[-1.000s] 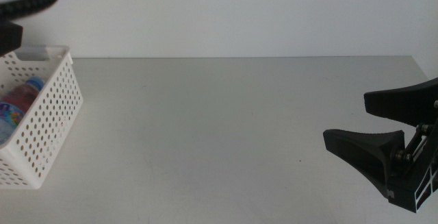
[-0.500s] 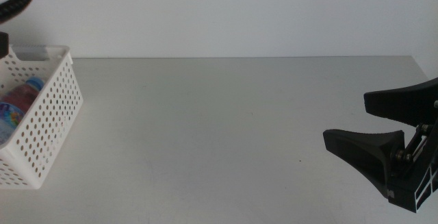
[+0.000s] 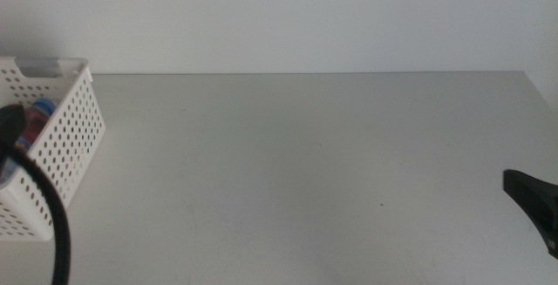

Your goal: Use arms to grab the bottles and put them into the dustbin to the left of the table.

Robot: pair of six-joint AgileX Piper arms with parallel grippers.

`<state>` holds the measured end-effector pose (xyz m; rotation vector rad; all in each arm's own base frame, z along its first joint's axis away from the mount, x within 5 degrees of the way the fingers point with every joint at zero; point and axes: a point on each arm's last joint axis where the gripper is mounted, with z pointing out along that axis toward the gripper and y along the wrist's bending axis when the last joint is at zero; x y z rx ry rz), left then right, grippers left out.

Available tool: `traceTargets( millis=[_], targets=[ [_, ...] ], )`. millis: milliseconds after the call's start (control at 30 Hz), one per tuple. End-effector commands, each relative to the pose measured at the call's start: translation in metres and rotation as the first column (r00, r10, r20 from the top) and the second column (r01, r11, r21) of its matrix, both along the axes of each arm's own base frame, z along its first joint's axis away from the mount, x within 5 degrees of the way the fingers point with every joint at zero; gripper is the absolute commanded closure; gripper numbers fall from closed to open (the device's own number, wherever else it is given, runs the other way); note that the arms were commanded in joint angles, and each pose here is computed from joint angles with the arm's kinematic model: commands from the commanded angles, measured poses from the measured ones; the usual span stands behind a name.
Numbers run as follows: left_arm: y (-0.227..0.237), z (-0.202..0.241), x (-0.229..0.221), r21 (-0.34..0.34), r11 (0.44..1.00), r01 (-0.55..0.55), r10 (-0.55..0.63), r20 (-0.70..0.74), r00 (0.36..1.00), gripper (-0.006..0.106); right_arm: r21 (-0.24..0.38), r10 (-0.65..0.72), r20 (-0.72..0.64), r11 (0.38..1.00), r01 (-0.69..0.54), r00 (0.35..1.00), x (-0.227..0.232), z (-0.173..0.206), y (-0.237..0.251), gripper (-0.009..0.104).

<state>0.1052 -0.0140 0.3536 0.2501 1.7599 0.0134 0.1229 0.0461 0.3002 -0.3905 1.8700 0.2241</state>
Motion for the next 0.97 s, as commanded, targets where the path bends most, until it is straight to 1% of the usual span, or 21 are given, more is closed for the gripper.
traceTargets(
  millis=[0, 100, 233, 367, 467, 600, 633, 767, 933],
  targets=[
    [0.000, -0.003, -0.008, -0.047, 0.999, 0.011, -0.003, 0.158, 0.987, 0.007, 0.008, -0.110, 0.098, 0.994, 0.110, 0.989, -0.008, -0.003, -0.017, 0.031],
    [0.002, -0.033, -0.022, -0.060, 0.998, 0.013, -0.003, 0.170, 0.986, 0.007, 0.011, -0.202, 0.110, 0.979, 0.202, 0.973, -0.028, -0.029, -0.031, 0.031],
    [0.004, -0.080, -0.040, -0.091, 0.996, 0.016, -0.002, 0.151, 0.988, 0.007, 0.013, -0.282, 0.148, 0.959, 0.283, 0.948, -0.049, -0.062, -0.040, 0.031],
    [0.005, -0.124, -0.049, -0.094, 0.995, 0.015, -0.002, 0.132, 0.991, 0.007, 0.007, -0.325, 0.187, 0.944, 0.330, 0.927, -0.062, -0.088, -0.044, 0.031],
    [0.005, -0.147, -0.052, -0.094, 0.995, 0.015, -0.002, 0.132, 0.991, 0.007, 0.011, -0.344, 0.197, 0.937, 0.349, 0.918, -0.065, -0.102, -0.046, 0.031],
    [0.005, -0.167, -0.051, -0.090, 0.996, 0.011, -0.002, 0.101, 0.995, 0.007, 0.004, -0.347, 0.179, 0.936, 0.352, 0.921, -0.067, -0.115, -0.046, 0.031],
    [0.005, -0.168, -0.052, -0.089, 0.996, 0.011, -0.004, 0.081, 0.997, 0.007, -0.002, -0.346, 0.178, 0.936, 0.352, 0.921, -0.067, -0.115, -0.046, 0.031],
    [0.005, -0.168, -0.052, -0.118, 0.993, 0.013, -0.005, 0.068, 0.998, 0.007, -0.001, -0.346, 0.184, 0.936, 0.352, 0.920, -0.067, -0.114, -0.046, 0.031],
    [0.005, -0.169, -0.052, -0.117, 0.993, 0.013, -0.006, 0.059, 0.998, 0.007, -0.001, -0.346, 0.183, 0.936, 0.352, 0.920, -0.067, -0.114, -0.046, 0.031]
  ],
)
